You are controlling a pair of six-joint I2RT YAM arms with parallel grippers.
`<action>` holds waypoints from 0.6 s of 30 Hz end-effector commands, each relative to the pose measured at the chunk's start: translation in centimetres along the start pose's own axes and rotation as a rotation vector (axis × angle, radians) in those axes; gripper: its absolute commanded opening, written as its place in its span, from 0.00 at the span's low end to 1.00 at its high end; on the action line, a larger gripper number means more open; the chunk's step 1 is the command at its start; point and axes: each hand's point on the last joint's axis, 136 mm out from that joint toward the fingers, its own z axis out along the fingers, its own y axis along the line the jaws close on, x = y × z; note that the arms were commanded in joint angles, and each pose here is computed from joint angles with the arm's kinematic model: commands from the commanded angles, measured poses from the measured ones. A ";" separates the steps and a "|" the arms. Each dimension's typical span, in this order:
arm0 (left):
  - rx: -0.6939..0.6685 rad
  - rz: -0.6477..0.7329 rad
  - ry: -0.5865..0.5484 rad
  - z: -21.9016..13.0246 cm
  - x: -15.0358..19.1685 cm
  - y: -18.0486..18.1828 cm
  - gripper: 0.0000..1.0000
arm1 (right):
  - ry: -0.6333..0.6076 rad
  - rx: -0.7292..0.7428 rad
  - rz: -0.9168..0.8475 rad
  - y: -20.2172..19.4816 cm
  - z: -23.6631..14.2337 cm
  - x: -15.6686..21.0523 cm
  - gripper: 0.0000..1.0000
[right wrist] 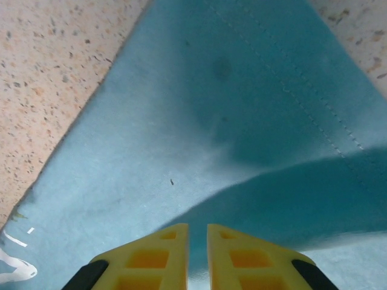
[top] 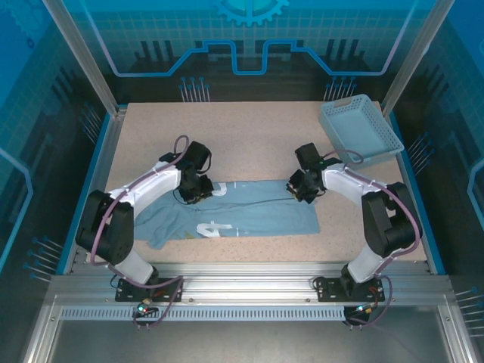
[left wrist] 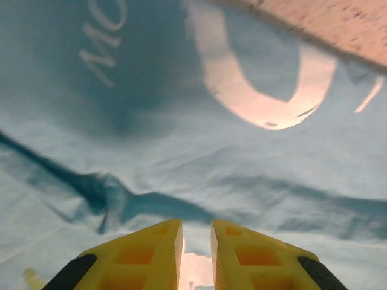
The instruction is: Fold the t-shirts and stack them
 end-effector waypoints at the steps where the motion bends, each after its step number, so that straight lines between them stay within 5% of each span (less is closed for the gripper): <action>1: 0.046 -0.051 0.024 1.8 -0.4 -1.8 0.21 | 0.043 0.028 0.011 -1.1 0.7 0.8 0.16; 11: -0.064 -0.047 0.105 4.8 2.8 1.7 0.21 | 0.129 0.142 0.088 -8.3 1.7 3.0 0.16; 18: -0.044 -0.072 0.005 0.0 0.1 1.8 0.23 | 0.054 0.086 0.021 -6.4 -1.1 0.8 0.17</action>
